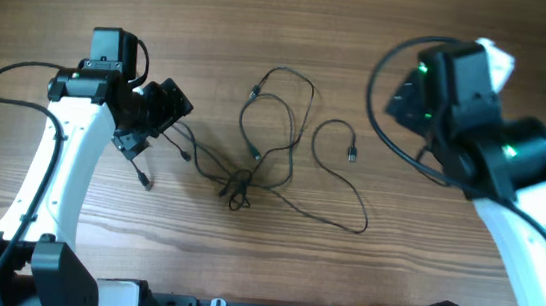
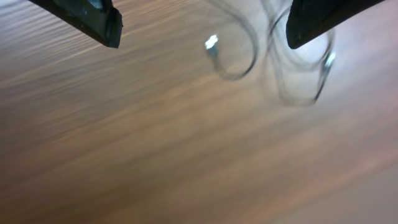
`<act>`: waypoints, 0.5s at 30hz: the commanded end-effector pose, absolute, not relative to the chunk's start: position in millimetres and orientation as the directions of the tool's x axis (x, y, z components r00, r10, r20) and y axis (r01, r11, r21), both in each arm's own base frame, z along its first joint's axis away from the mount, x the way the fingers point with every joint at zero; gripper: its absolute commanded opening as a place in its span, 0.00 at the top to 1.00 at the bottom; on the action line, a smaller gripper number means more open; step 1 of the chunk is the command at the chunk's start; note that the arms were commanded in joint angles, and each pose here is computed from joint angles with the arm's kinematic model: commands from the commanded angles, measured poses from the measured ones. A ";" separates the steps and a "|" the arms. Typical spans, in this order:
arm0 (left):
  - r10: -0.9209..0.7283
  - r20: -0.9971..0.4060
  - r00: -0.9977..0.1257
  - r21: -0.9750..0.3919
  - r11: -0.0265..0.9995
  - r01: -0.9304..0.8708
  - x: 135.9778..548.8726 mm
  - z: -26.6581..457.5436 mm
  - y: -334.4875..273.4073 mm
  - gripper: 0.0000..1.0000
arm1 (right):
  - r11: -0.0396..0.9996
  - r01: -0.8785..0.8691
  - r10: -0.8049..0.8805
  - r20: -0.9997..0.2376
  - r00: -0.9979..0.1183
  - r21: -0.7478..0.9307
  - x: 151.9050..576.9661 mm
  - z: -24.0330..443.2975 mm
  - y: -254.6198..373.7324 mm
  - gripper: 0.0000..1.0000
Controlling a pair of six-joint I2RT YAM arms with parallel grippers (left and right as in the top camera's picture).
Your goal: Untangle cables
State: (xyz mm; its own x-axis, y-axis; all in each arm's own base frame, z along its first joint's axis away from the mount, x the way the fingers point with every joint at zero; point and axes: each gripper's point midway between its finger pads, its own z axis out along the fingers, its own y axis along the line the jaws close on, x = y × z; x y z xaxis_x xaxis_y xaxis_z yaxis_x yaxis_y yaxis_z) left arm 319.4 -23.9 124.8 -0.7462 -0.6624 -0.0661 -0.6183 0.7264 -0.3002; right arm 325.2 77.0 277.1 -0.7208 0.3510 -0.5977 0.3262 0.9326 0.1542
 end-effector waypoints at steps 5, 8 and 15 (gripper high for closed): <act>-0.659 -0.068 -0.749 -0.288 0.732 -0.617 318.4 121.9 -21.7 0.02 | 0.825 -0.215 -0.133 -0.190 -0.973 0.523 284.2 196.7 230.4 0.11; -0.659 -0.068 -0.749 -0.288 0.732 -0.618 318.6 121.9 -21.5 0.00 | 0.833 -0.233 -0.217 -0.091 -0.972 0.501 271.6 154.0 255.7 0.09; -0.659 -0.068 -0.749 -0.288 0.732 -0.618 318.6 121.9 -21.5 0.00 | 0.815 -0.354 -0.400 0.003 -0.917 0.458 238.9 77.5 318.3 0.08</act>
State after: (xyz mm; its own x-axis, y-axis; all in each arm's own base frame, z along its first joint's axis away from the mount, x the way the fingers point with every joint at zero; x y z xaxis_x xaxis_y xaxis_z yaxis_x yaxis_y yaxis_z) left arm 319.6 -23.8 124.9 -0.7463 -0.6622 -0.0670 -0.6178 0.7267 -0.3003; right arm 261.4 292.3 105.7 -0.9527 -0.3013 -0.0400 -0.2868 0.8472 0.4473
